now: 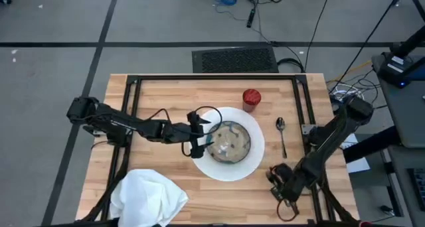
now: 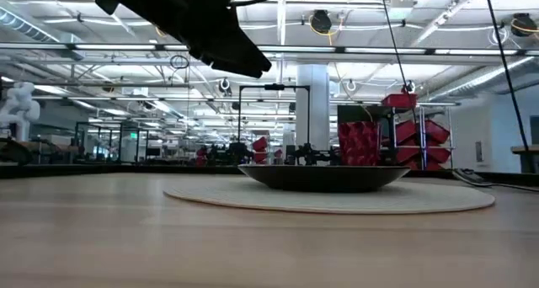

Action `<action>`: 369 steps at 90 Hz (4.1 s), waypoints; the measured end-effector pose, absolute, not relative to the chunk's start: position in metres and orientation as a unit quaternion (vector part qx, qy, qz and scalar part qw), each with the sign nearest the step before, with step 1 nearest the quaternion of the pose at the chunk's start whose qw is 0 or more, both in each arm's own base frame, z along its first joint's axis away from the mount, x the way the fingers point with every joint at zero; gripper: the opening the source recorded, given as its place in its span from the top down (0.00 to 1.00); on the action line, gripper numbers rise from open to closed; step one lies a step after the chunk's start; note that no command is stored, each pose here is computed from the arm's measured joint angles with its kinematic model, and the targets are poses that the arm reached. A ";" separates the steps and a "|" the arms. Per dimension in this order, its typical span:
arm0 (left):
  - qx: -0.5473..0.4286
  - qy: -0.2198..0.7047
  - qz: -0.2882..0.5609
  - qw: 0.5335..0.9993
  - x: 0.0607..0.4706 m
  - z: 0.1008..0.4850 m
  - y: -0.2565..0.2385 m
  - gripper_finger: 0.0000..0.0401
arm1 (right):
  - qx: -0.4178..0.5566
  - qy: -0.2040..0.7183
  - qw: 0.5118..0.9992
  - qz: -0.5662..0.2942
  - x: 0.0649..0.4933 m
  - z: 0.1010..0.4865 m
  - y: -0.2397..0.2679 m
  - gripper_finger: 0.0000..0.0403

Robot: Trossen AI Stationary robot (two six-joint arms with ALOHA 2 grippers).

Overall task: Set table place
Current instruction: Move the knife to the middle right of the table

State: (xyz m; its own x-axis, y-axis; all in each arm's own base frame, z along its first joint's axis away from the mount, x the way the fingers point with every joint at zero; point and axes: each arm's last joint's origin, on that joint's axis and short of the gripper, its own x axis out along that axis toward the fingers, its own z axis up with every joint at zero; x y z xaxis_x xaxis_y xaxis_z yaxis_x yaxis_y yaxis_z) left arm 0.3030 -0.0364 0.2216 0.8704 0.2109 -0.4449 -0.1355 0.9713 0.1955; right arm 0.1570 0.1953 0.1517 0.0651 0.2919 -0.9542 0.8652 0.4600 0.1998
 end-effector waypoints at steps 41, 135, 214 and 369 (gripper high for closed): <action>0.094 0.229 0.099 0.964 0.305 0.224 -0.028 0.00 | 0.434 0.667 0.542 -0.269 0.157 0.137 0.199 0.81; 0.103 0.225 0.088 0.965 0.306 0.225 -0.027 0.00 | 0.285 0.671 0.593 -0.342 0.167 0.165 0.196 0.99; 0.077 0.232 0.022 0.969 0.305 0.223 -0.031 0.00 | 0.192 0.600 0.718 -0.296 0.140 0.170 0.228 0.79; 0.040 0.161 -0.060 0.984 0.388 0.214 -0.075 0.00 | 0.208 0.416 0.836 -0.291 0.106 0.099 0.215 0.97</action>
State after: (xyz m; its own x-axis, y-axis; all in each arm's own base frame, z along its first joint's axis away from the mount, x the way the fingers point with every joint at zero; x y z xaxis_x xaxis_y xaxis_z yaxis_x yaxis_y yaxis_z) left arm 0.3882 -0.0754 0.2137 0.9411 -0.1052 -0.3213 0.1313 0.9895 0.0604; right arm 0.1063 0.2145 0.0989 0.4850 -0.3133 -0.8165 0.6597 0.7440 0.1063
